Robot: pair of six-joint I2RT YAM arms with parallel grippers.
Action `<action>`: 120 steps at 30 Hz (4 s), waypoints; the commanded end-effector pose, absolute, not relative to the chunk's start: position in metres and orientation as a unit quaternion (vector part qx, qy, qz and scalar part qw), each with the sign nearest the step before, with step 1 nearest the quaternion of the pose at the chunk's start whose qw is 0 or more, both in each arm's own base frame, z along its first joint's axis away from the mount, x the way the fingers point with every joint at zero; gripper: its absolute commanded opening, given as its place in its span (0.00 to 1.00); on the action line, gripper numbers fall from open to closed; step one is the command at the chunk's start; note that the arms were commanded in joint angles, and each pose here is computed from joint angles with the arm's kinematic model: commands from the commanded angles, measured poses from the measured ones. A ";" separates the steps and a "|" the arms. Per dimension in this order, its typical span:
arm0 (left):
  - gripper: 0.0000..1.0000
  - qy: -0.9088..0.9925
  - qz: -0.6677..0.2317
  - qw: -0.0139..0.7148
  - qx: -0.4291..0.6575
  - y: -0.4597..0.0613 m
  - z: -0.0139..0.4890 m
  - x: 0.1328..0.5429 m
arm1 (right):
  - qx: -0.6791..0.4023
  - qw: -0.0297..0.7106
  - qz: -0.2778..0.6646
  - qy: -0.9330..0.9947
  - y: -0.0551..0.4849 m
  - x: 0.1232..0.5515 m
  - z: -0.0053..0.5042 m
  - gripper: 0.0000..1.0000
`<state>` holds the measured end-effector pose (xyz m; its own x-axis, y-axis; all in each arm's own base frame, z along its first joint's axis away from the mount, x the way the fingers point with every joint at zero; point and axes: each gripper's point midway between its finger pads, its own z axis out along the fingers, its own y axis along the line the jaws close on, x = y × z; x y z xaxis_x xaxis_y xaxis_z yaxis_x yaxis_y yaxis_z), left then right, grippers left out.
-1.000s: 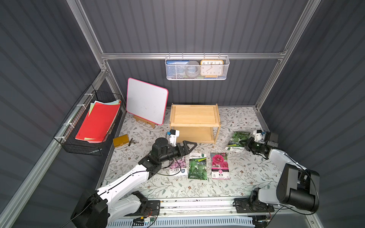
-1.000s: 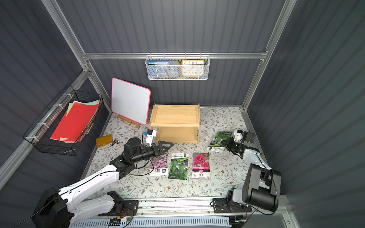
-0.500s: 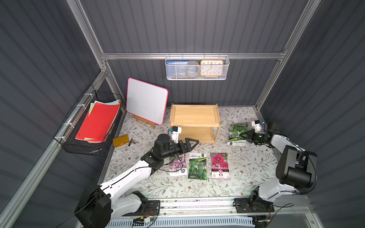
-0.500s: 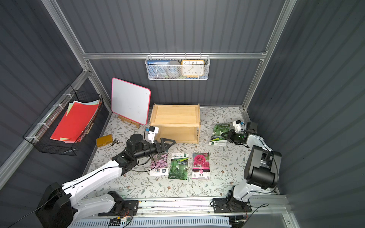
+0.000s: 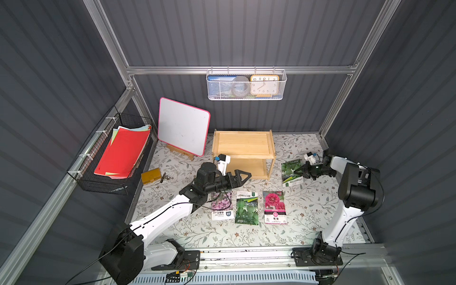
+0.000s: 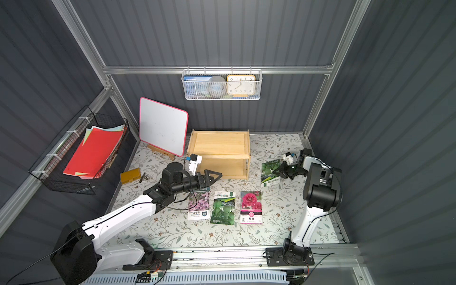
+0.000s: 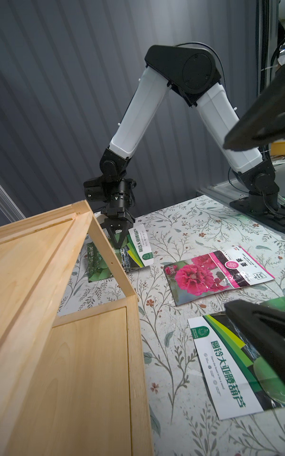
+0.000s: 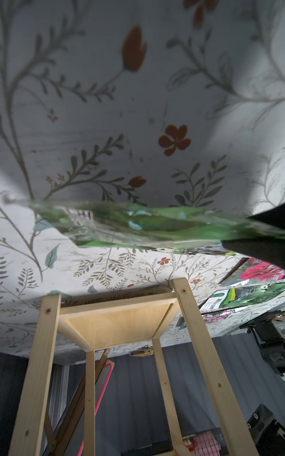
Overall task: Take the seed bag off the shelf
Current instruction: Place the seed packet at the center of the board, then reset both arms
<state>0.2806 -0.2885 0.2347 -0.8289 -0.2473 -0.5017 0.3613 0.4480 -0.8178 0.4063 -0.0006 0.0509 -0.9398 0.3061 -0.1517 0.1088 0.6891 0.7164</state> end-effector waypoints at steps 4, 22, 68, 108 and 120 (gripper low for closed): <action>1.00 0.798 -0.522 0.297 0.050 -0.289 0.238 0.280 | 0.139 0.070 0.346 0.925 -0.007 0.395 0.022 0.00; 1.00 0.798 -0.522 0.299 0.046 -0.287 0.239 0.278 | 0.170 0.045 0.302 0.937 -0.017 0.384 0.013 0.57; 1.00 0.582 0.109 0.777 -0.213 0.050 0.223 0.375 | 0.079 0.620 -0.048 0.779 -0.009 0.357 0.133 0.99; 1.00 0.623 0.056 0.760 -0.174 0.070 0.204 0.424 | 0.094 0.559 -0.027 0.824 -0.026 0.393 0.090 0.99; 1.00 0.623 0.056 0.760 -0.174 0.070 0.204 0.424 | 0.099 0.575 -0.018 0.812 -0.028 0.392 0.094 0.99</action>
<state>0.4235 0.0680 0.1932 0.1838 -0.1233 -0.9752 -0.3025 0.9369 -0.1754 0.3908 -0.0288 0.0916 -0.3113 0.1372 -0.9404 0.1805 0.9801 0.0832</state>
